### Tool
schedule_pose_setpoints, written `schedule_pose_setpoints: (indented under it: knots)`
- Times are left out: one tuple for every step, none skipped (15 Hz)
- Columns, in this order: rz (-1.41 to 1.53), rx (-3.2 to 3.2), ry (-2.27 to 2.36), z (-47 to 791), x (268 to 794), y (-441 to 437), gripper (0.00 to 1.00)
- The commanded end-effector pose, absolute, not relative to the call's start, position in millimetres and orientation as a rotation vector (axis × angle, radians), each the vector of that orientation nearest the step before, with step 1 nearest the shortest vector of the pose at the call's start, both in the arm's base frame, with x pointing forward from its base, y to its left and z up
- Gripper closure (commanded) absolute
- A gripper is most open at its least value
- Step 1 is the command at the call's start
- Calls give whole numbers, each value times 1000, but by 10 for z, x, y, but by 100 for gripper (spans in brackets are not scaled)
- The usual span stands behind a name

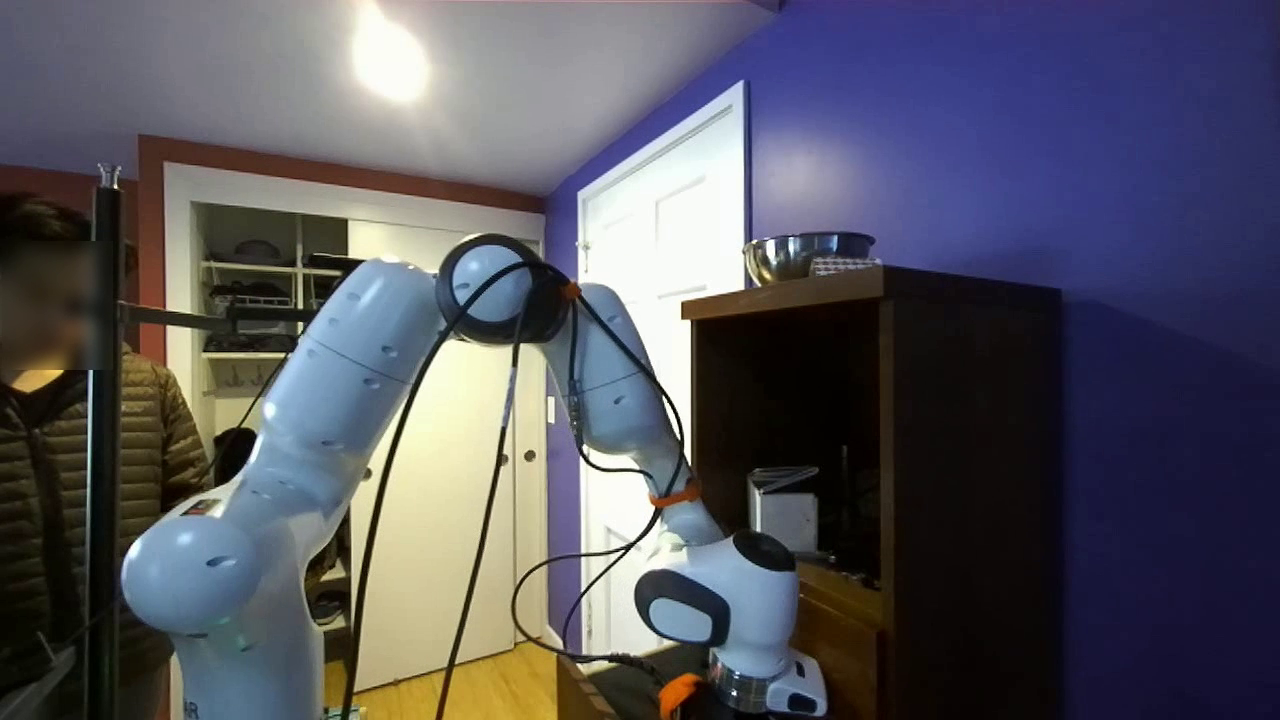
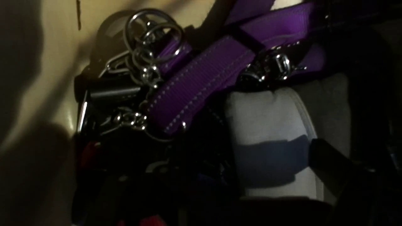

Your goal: Pick up a brown and beige bag from the open drawer and put it on top of the chest of drawers

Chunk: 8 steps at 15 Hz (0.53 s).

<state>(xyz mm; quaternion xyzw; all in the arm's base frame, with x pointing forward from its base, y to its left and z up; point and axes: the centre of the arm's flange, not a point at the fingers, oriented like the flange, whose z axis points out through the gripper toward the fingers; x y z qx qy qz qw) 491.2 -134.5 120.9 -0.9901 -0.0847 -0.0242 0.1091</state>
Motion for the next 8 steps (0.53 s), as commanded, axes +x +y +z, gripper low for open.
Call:
schedule_pose_setpoints:
  knots:
    - [68, -2797, -221, 993, 5072, -1424, 26]
    - [90, -2769, -228, 963, 5059, -1438, 26]
    - [107, -2742, -236, 969, 5051, -1422, 29]
    - [118, -2717, -243, 965, 5052, -1413, 35]
    - [128, -2687, -253, 971, 5042, -1394, 42]
    - [132, -2665, -259, 986, 5031, -1379, 50]
    - [129, -2641, -274, 1024, 5018, -1358, 56]
    - [125, -2620, -289, 1062, 5011, -1339, 64]
